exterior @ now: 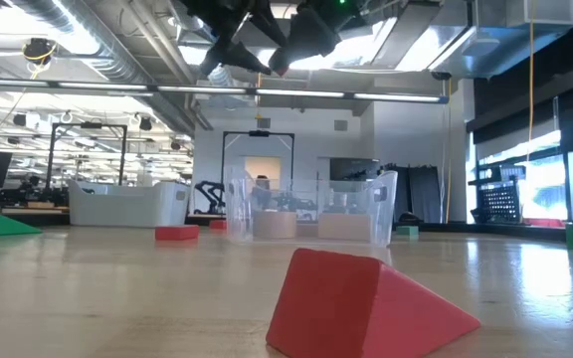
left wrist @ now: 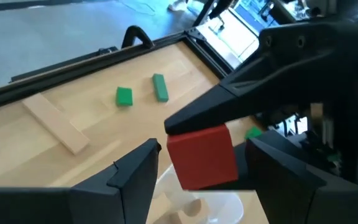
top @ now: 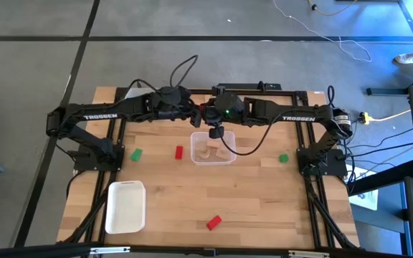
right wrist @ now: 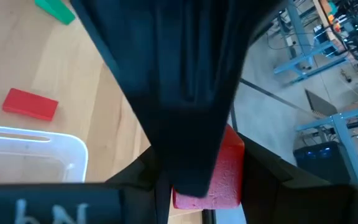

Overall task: Sort & place blocks by color
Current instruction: Put the red block into the gray bin

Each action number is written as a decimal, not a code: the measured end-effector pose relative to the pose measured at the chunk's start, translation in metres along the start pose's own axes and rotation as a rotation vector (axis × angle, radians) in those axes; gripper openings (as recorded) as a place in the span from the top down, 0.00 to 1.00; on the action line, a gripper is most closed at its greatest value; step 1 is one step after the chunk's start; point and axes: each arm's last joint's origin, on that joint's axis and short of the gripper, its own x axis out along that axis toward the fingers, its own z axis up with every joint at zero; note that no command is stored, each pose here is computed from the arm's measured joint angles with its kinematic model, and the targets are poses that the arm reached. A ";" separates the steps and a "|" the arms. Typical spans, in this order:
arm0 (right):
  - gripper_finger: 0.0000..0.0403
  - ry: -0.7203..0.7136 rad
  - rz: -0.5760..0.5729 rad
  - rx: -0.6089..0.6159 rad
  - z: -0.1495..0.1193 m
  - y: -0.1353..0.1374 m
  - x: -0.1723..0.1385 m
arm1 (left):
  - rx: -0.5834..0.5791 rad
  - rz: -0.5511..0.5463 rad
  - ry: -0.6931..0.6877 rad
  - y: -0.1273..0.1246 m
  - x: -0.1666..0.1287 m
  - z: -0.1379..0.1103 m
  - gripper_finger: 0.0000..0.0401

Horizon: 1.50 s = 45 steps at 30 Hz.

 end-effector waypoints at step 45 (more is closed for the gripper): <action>0.58 0.067 -0.115 0.009 0.016 -0.025 -0.024 | 0.115 0.208 -0.053 0.029 -0.017 0.018 0.70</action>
